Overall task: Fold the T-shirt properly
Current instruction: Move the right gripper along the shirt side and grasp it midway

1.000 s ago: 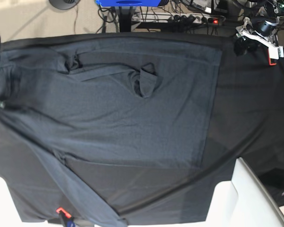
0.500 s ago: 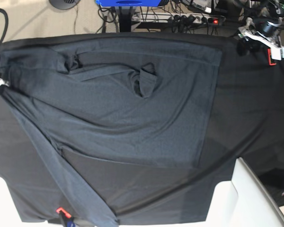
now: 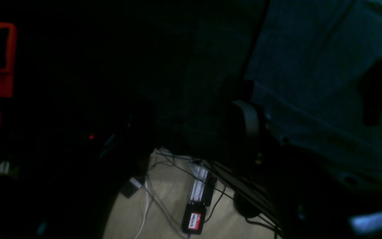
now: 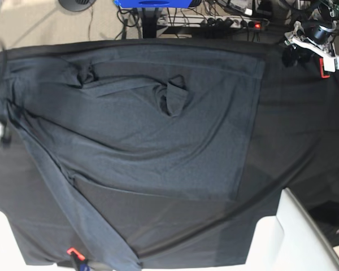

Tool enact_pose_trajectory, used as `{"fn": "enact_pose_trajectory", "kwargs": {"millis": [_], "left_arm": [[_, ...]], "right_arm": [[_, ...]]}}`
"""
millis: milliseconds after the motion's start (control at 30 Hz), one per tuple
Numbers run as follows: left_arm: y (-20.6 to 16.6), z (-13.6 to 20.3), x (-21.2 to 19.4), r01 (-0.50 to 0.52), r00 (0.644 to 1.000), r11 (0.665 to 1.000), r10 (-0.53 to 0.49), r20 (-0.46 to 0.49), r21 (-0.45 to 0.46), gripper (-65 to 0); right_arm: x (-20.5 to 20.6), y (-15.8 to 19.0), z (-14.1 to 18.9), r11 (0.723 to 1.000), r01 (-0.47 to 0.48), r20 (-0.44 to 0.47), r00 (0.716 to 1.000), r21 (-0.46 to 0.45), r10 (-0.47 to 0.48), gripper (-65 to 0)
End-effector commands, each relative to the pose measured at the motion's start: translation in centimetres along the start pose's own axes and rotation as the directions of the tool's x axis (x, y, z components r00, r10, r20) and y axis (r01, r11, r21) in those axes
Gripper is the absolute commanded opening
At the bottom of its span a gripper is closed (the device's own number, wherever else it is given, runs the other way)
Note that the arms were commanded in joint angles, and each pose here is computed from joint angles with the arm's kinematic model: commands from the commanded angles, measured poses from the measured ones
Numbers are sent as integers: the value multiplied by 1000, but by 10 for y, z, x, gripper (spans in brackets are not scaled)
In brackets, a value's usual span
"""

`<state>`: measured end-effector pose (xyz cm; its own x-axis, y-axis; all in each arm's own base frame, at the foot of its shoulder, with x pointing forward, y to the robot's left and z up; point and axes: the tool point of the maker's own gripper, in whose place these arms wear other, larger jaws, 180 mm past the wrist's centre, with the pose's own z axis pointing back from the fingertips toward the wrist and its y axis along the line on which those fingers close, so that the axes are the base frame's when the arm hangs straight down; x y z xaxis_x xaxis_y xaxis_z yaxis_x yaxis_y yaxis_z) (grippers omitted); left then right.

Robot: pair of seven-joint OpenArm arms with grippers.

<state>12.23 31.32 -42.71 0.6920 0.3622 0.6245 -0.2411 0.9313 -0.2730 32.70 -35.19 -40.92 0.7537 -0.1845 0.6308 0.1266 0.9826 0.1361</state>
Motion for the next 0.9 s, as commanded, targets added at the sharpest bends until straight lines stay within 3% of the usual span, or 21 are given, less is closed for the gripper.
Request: {"fn": "enact_pose_trajectory", "kwargs": {"millis": [0, 167, 300, 433, 700, 867], "left_arm": [[1, 4, 9, 16, 999, 1000, -16, 29, -5, -306], [1, 4, 9, 16, 999, 1000, -16, 29, -5, -306], [3, 6, 9, 14, 999, 1000, -14, 31, 1, -306], [4, 6, 10, 14, 999, 1000, -14, 31, 3, -306], [2, 5, 10, 16, 999, 1000, -16, 29, -3, -306], [6, 4, 3, -5, 1000, 1000, 5, 17, 3, -306]], "right_arm": [[19, -11, -2, 999, -14, 15, 1000, -28, 15, -290], [22, -2, -42, 993, -111, -80, 991, -48, 106, -290], [7, -1, -63, 998, -61, -103, 993, -32, 58, -290], [-1, -4, -71, 999, -10, -61, 998, -35, 7, -288], [-4, 21, -81, 1000, 0, -40, 999, 7, 0, -288], [17, 28, -83, 1000, 1, -3, 1000, 20, -1, -288]]}}
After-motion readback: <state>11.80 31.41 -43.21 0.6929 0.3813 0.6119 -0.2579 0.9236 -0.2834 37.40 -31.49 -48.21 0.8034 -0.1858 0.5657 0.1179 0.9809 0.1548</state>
